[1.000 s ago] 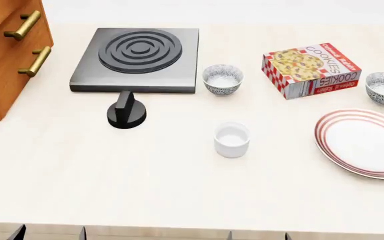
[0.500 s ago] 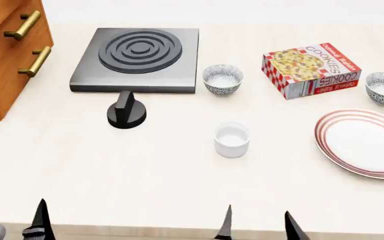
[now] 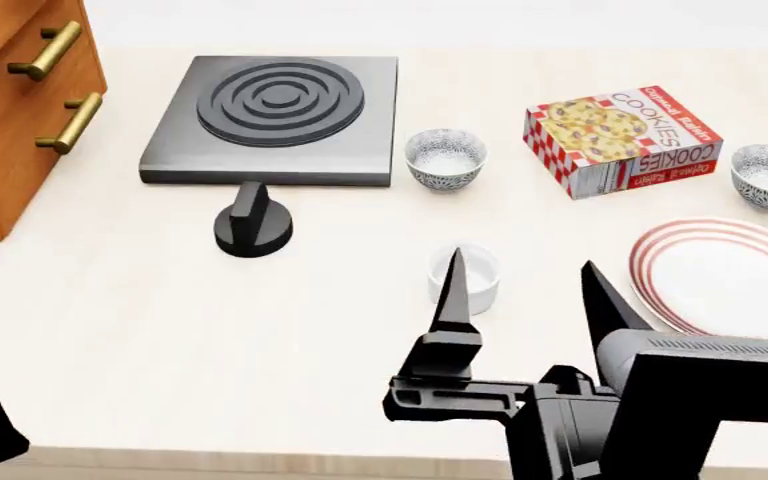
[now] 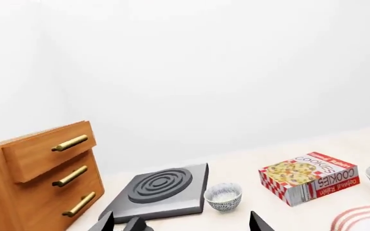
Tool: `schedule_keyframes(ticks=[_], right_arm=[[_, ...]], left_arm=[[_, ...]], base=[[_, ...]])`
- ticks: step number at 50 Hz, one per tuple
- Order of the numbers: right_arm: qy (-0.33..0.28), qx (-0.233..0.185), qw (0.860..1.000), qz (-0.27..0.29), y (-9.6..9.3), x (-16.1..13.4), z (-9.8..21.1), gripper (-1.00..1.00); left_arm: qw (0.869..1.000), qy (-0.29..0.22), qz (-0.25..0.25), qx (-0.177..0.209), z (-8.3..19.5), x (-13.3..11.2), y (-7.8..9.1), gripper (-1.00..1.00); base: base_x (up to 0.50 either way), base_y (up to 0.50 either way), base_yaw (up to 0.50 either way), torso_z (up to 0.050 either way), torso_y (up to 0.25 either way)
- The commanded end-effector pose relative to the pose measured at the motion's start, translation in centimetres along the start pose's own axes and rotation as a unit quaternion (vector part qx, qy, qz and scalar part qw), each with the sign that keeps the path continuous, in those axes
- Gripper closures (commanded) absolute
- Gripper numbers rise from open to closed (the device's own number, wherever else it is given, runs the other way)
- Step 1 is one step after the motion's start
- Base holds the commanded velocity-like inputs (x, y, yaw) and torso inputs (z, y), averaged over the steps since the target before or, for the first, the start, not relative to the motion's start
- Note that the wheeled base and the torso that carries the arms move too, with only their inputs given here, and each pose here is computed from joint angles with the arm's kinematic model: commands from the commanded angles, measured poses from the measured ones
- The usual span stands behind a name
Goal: Pick the akita bowl next to the plate and place it on the plate.
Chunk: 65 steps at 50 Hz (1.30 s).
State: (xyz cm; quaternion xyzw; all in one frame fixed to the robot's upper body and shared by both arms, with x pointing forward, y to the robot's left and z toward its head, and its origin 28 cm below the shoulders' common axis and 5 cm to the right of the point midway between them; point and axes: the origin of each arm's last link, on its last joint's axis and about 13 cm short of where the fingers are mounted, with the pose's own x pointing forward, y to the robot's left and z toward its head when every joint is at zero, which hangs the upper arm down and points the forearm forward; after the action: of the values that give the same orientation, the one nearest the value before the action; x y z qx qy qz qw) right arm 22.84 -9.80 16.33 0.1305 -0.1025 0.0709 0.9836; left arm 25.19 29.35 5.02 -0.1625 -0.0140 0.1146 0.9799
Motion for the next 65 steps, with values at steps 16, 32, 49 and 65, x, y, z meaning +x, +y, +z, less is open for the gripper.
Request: schedule_keyframes(ticks=[16, 32, 49, 65], right_arm=[[-0.001, -0.012, 1.000, 0.004, -0.03, 0.34, 0.45, -1.00], [0.006, -0.010, 1.000, 0.003, -0.16, 0.42, 0.24, -1.00], [0.009, -0.017, 1.000, -0.003, -0.29, 0.51, 0.07, -1.00], [0.012, -0.018, 1.000, -0.004, -0.42, 0.56, -0.01, -1.00]], left_arm=[[1.000, 0.001, 0.014, -0.010, -0.21, 0.44, 0.43, -1.00], [1.000, 0.001, 0.011, -0.009, -0.54, 0.53, 0.61, -1.00], [1.000, 0.000, 0.009, -0.004, -0.23, 0.35, 0.46, -1.00], [1.000, -0.001, 0.008, -0.002, -0.48, 0.57, 0.52, -1.00]], base=[[0.00, -0.38, 0.00, 0.000, 0.000], [0.00, -0.48, 0.00, 0.000, 0.000], [0.00, -0.47, 0.00, 0.000, 0.000], [0.00, -0.47, 0.00, 0.000, 0.000]])
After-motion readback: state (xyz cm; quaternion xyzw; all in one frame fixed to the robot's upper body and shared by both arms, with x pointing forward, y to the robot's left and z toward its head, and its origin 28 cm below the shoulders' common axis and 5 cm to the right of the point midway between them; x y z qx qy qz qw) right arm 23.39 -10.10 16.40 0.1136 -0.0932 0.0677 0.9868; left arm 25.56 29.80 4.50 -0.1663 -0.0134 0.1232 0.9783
